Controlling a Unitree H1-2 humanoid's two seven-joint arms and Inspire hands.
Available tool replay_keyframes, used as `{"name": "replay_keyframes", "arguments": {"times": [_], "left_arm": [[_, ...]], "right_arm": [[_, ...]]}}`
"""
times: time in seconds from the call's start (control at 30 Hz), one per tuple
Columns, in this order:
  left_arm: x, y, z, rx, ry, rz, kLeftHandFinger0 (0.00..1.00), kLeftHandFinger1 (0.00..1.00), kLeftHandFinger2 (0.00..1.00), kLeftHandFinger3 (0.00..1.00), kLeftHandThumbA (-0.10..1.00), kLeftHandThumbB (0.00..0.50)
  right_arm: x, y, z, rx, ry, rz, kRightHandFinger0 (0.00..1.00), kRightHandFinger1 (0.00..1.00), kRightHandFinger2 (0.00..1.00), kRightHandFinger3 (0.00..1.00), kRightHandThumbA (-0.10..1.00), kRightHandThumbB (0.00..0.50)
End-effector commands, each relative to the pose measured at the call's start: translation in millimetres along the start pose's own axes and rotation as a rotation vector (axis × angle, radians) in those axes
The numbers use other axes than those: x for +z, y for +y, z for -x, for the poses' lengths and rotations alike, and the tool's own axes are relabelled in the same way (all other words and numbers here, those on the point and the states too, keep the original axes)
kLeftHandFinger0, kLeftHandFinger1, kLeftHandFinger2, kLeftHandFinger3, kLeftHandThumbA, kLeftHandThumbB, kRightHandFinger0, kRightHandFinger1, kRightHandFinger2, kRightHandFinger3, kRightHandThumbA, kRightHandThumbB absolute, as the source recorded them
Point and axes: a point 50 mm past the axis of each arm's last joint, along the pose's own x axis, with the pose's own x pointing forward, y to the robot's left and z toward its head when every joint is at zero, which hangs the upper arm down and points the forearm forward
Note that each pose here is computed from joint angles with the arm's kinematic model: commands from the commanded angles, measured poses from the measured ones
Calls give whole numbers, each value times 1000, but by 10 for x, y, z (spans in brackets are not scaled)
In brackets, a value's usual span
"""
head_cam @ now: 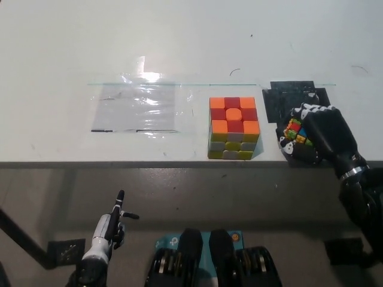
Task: The robot uses its right hand to pick up the small cube kept on the middle on the desk and place it on the bigger cube kept next to it
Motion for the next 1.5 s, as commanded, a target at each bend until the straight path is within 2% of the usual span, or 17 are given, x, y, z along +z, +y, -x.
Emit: {"name": "replay_keyframes", "arguments": {"times": [0.0, 0.07, 0.2, 0.27, 0.37, 0.43, 0.47, 0.57, 0.73, 0.93, 1.0, 1.07, 1.1, 1.13, 1.23, 1.33, 1.47], "left_arm": [[211, 72, -103, 18, -70, -2, 0, 0, 0, 0, 1000, 500], [216, 69, -103, 20, -72, 3, 0, 0, 0, 0, 1000, 500], [178, 83, -83, 16, -70, -6, 0, 0, 0, 0, 1000, 500], [170, 85, -82, 19, -65, -10, 0, 0, 0, 0, 1000, 500], [168, 76, -80, 27, -64, -19, 0, 0, 0, 0, 1000, 500], [152, 79, -73, 26, -60, -7, 0, 0, 0, 0, 1000, 500], [140, 78, -65, 21, -60, -11, 0, 0, 0, 0, 1000, 500], [113, 93, -56, 17, -52, -15, 0, 0, 0, 0, 1000, 500], [55, 104, -25, 22, -43, -19, 0, 0, 0, 0, 1000, 500], [-13, 108, 11, 17, -29, 0, 0, 0, 0, 0, 1000, 500], [-28, 113, 22, 14, -31, 10, 0, 0, 0, 0, 1000, 500], [-45, 118, 29, 16, -25, -5, 0, 0, 0, 0, 1000, 500], [-45, 120, 29, 19, -26, -18, 0, 0, 0, 0, 1000, 500], [-52, 116, 33, 21, -23, 1, 0, 0, 0, 0, 1000, 500], [-77, 120, 44, 17, -16, 0, 0, 0, 0, 0, 1000, 500], [-88, 125, 49, 17, -12, -3, 0, 0, 0, 0, 1000, 500], [-87, 132, 52, 19, -18, -10, 0, 0, 0, 0, 1000, 500]], "right_arm": [[4, -227, -160, -138, -61, 39, 4, 432, 728, 329, -100, 38], [-12, -285, -166, -151, -57, 46, 90, 481, 772, 379, -100, 57], [-11, -298, -164, -153, -53, 34, 124, 496, 783, 389, -100, 56], [-16, -326, -183, -163, -61, 21, 96, 475, 749, 370, -100, 81], [-26, -366, -212, -179, -83, 11, 89, 467, 743, 359, -100, 86], [-21, -434, -255, -182, -92, 15, 54, 463, 742, 377, -100, 70], [-15, -493, -286, -204, -106, 18, 21, 431, 749, 414, -100, 93], [3, -615, -356, -221, -114, 10, 0, 380, 763, 461, -100, 108], [26, -893, -493, -232, -139, 28, 9, 378, 719, 421, -100, 82], [107, -1153, -641, -271, -197, 60, 26, 392, 724, 441, -100, 96], [222, -1348, -744, -305, -234, 64, 0, 324, 643, 427, -100, 78], [304, -1435, -780, -307, -247, 72, 0, 315, 632, 427, -100, 71], [342, -1466, -805, -311, -253, 61, 65, 307, 608, 428, -100, 79], [444, -1540, -854, -324, -281, 60, 4, 293, 615, 433, -100, 99], [584, -1597, -885, -322, -291, 61, 1, 332, 617, 432, -100, 105], [772, -1630, -923, -331, -327, 51, 27, 349, 587, 360, -100, 184], [996, -1560, -937, -334, -362, -14, 0, 351, 670, 390, -100, 266]]}}
